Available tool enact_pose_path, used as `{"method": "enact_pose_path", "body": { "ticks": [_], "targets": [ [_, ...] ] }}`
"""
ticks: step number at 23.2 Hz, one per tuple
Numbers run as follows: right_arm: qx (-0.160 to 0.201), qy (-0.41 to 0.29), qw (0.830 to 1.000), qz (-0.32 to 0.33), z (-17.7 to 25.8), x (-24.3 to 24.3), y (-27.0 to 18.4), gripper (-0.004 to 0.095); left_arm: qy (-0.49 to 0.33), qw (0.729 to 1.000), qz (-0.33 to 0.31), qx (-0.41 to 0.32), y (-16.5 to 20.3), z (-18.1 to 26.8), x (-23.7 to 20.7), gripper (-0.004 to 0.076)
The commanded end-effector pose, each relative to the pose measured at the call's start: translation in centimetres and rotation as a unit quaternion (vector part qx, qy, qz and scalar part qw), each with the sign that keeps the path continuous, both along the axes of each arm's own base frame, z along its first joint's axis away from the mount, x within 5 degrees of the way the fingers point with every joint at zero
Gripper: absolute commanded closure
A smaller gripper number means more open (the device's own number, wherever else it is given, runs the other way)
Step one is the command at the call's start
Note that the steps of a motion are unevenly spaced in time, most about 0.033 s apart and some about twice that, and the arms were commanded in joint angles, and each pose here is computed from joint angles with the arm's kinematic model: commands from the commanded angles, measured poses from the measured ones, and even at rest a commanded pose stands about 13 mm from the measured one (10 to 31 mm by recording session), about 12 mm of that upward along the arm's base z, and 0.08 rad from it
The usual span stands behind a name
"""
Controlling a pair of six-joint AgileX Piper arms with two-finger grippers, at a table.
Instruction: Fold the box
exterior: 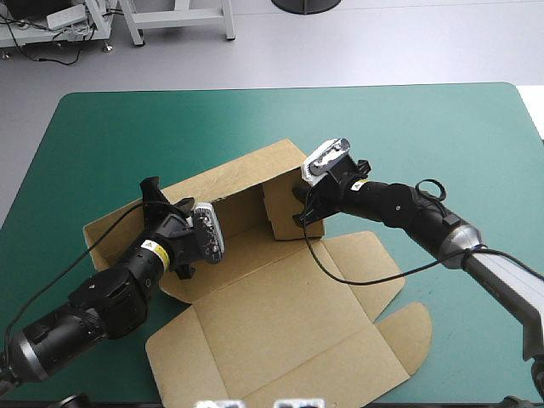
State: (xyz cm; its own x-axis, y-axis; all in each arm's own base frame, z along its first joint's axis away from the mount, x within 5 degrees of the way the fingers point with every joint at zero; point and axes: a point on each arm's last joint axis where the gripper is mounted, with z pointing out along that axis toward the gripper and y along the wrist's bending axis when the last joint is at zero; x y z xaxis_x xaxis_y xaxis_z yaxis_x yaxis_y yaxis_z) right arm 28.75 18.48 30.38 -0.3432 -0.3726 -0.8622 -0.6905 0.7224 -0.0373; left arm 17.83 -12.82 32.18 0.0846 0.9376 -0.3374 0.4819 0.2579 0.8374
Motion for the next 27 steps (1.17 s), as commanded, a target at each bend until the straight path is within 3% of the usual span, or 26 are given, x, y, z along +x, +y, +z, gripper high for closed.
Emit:
{"method": "enact_pose_path", "body": {
  "ticks": [1, 7, 9, 11, 12, 23, 27],
  "targets": [
    [0.028, -0.043, 0.998, -0.024, 1.9, 0.4, 0.2, 0.0487, -0.015, 1.0, -0.008, -0.026, -0.2, 1.2, -0.2, 0.0729],
    [0.041, -0.059, 0.996, -0.046, 1.7, 0.9, 0.6, 0.0514, -0.016, 1.0, 0.001, -0.025, 0.0, 1.2, -0.1, 0.0729],
    [0.043, -0.049, 0.996, -0.052, 1.2, 1.2, 0.7, 0.0631, -0.016, 1.0, 0.001, -0.026, 0.0, 1.2, -0.1, 0.0729],
    [0.037, -0.033, 0.998, -0.042, 0.7, 1.1, 0.9, 0.0867, -0.016, 1.0, 0.001, -0.026, 0.0, 1.2, -0.1, 0.0729],
    [0.037, -0.031, 0.998, -0.041, 0.6, 1.1, 1.0, 0.0933, -0.016, 1.0, 0.001, -0.026, 0.0, 1.2, -0.1, 0.0729],
    [0.041, -0.027, 0.998, -0.041, 0.6, 1.0, 1.0, 0.0922, -0.014, 0.999, 0.004, -0.035, -0.1, 1.2, -0.1, 0.0723],
    [0.047, -0.024, 0.998, -0.046, 0.7, 1.1, 1.0, 0.0922, -0.015, 0.999, 0.001, -0.038, -0.1, 1.3, -0.1, 0.0643]
  ]
}}
